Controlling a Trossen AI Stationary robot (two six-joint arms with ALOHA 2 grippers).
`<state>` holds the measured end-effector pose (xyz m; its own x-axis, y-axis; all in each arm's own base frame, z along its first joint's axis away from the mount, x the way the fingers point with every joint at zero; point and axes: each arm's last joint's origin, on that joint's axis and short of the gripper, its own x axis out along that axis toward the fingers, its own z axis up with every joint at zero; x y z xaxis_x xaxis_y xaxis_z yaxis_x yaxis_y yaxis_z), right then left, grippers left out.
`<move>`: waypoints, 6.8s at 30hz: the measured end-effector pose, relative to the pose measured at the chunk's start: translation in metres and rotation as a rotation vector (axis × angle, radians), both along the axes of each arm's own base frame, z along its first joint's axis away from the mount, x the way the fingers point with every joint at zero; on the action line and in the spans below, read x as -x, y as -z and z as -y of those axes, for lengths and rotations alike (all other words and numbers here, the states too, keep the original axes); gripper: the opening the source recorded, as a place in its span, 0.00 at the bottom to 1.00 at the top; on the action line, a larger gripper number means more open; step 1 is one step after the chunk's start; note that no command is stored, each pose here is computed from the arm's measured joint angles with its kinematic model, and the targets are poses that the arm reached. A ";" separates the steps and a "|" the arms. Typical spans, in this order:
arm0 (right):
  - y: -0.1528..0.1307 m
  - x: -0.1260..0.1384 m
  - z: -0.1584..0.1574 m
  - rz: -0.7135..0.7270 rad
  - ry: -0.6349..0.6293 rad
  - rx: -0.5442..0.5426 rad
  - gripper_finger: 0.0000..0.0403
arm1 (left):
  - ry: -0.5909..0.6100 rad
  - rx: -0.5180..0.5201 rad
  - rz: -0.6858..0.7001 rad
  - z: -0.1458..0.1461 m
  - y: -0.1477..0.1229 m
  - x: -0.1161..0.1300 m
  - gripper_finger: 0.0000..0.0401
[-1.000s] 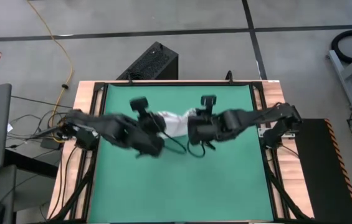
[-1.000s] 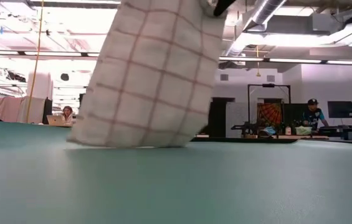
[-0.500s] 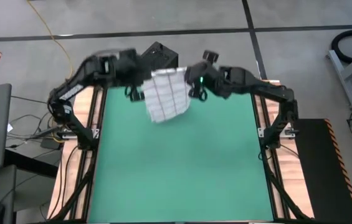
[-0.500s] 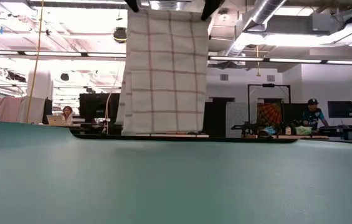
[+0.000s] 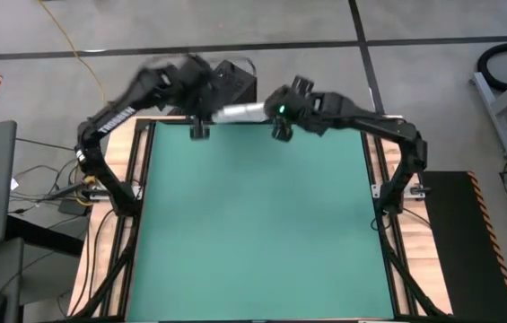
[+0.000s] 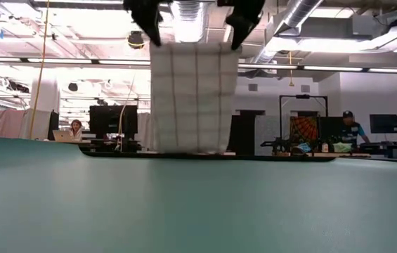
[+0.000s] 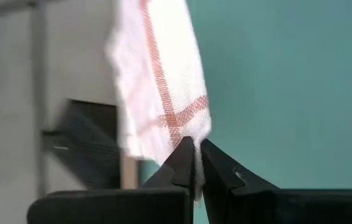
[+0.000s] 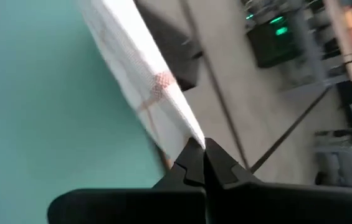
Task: Roll towel into tight, uniform cylinder
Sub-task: Roll the white towel
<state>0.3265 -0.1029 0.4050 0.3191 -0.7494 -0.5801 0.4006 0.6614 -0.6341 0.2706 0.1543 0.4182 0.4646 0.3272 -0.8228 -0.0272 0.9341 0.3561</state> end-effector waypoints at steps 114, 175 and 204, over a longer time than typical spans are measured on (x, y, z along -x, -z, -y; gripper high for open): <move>0.249 0.017 -0.135 -0.039 -0.137 -0.695 0.00 | 0.199 0.157 0.356 0.238 0.227 -0.024 0.00; 0.211 0.024 -0.224 -0.178 -0.452 -0.604 0.02 | -0.002 0.284 0.570 0.242 0.230 -0.046 0.00; 0.213 0.013 -0.261 -0.045 -0.757 -0.527 0.44 | -0.003 0.327 0.528 0.274 0.265 -0.048 0.00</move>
<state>0.3140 0.1583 0.1919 0.5854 0.0145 -0.8106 -0.2745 0.9444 -0.1813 0.3185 -0.1197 0.1533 0.8359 0.0988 -0.5399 -0.1244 0.9922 -0.0109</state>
